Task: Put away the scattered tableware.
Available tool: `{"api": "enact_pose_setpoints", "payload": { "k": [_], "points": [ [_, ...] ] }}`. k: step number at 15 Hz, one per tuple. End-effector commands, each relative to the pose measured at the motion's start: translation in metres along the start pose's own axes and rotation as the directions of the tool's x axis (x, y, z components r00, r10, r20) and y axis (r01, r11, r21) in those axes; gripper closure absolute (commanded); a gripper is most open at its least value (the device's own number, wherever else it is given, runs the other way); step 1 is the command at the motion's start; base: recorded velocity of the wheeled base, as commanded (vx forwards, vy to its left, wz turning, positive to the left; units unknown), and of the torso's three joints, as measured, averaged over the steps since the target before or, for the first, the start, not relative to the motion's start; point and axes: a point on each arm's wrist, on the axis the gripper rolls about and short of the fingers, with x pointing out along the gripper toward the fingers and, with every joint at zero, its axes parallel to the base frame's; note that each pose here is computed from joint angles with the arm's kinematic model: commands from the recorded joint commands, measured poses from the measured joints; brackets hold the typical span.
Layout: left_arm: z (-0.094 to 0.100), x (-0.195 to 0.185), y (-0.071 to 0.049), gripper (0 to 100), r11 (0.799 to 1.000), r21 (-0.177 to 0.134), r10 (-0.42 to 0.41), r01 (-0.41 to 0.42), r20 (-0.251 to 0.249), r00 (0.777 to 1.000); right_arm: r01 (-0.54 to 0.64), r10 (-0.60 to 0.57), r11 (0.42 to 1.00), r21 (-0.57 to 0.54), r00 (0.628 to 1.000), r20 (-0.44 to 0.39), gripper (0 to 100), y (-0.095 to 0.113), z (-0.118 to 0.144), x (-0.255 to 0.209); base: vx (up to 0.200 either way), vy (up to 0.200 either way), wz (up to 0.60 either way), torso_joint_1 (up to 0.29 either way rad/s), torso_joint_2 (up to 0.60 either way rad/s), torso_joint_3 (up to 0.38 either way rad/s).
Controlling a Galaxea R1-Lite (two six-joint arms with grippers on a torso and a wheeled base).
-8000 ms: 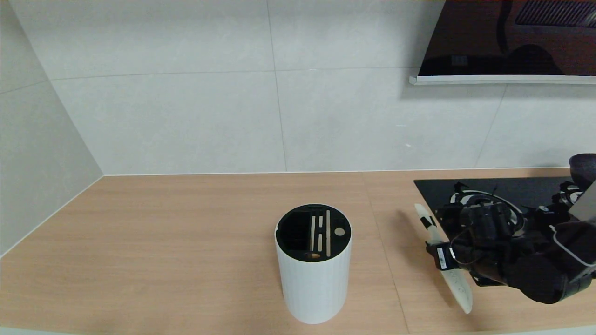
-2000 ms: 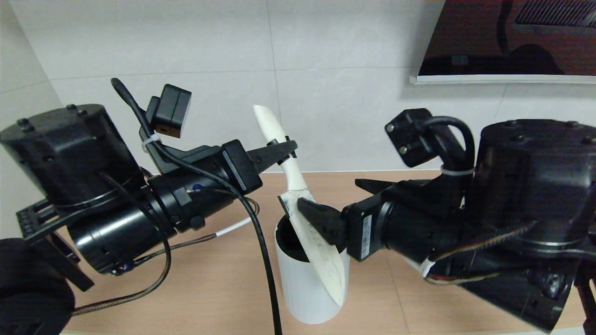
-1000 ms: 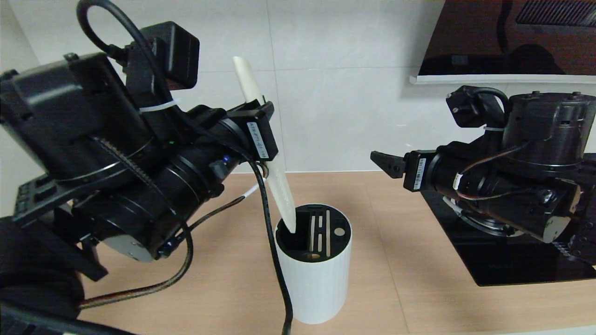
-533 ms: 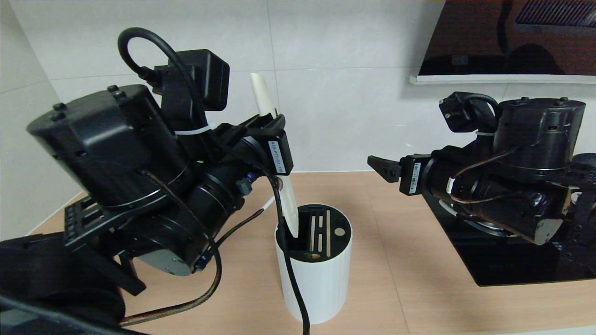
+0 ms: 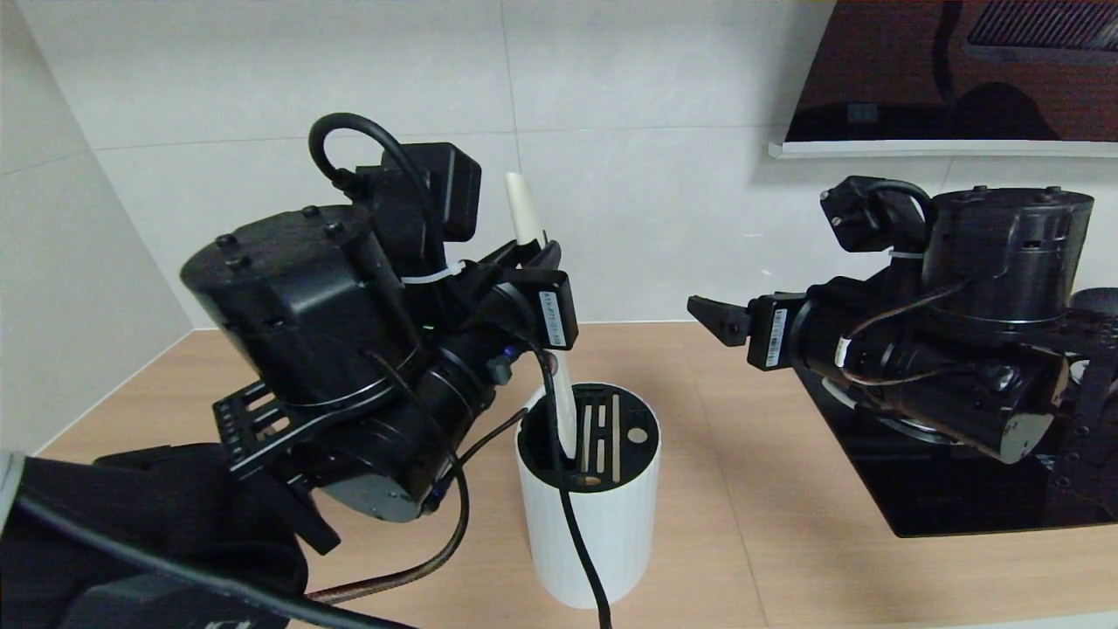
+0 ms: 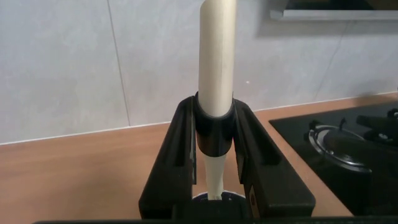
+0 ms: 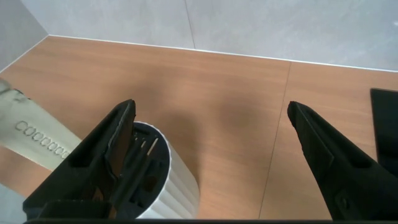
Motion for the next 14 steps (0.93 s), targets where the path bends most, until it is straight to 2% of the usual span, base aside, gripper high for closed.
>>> {"api": "enact_pose_setpoints", "payload": {
  "k": [1, 4, 6, 10, 11, 12, 14],
  "points": [
    [-0.014, 0.005, -0.003, 100, 1.0, 0.018, 0.004, -0.003, -0.032, 0.999, -0.007, 0.007, 1.0, 0.001, 1.0, 0.005, 0, 0.002, 0.001, -0.002, 0.0, 0.0, 0.0, 0.0, 0.0, 0.0],
    [-0.027, 0.008, -0.004, 100, 1.0, 0.019, 0.005, -0.004, -0.069, 0.998, -0.008, 0.008, 1.0, -0.001, 1.0, 0.003, 0, 0.002, 0.001, -0.002, 0.0, 0.0, 0.0, 0.0, 0.0, 0.0],
    [-0.039, 0.01, -0.005, 100, 1.0, 0.006, 0.006, -0.005, -0.099, 0.995, -0.008, 0.008, 1.0, 0.0, 1.0, 0.002, 0, 0.002, 0.0, -0.002, 0.0, 0.0, 0.0, 0.0, 0.0, 0.0],
    [-0.055, 0.008, -0.005, 100, 1.0, 0.027, 0.009, -0.005, -0.148, 0.989, -0.013, 0.013, 1.0, -0.004, 1.0, -0.005, 0, 0.004, -0.002, -0.001, 0.0, 0.0, 0.0, 0.0, 0.0, 0.0],
    [-0.057, 0.008, -0.004, 100, 1.0, 0.028, 0.011, -0.006, -0.151, 0.988, -0.013, 0.013, 1.0, -0.004, 1.0, -0.005, 0, 0.004, -0.002, -0.001, 0.0, 0.0, 0.0, 0.0, 0.0, 0.0],
    [-0.062, 0.008, -0.005, 100, 1.0, 0.008, 0.009, -0.008, -0.167, 0.986, -0.012, 0.012, 1.0, -0.005, 1.0, -0.009, 0, 0.004, -0.003, -0.001, 0.0, 0.0, 0.0, 0.0, 0.0, 0.0],
    [-0.071, 0.006, -0.007, 100, 1.0, 0.021, 0.002, 0.002, -0.194, 0.981, -0.012, 0.012, 1.0, -0.006, 1.0, -0.011, 0, 0.004, -0.003, -0.001, 0.0, 0.0, 0.0, 0.0, 0.0, 0.0]
  ]
}}
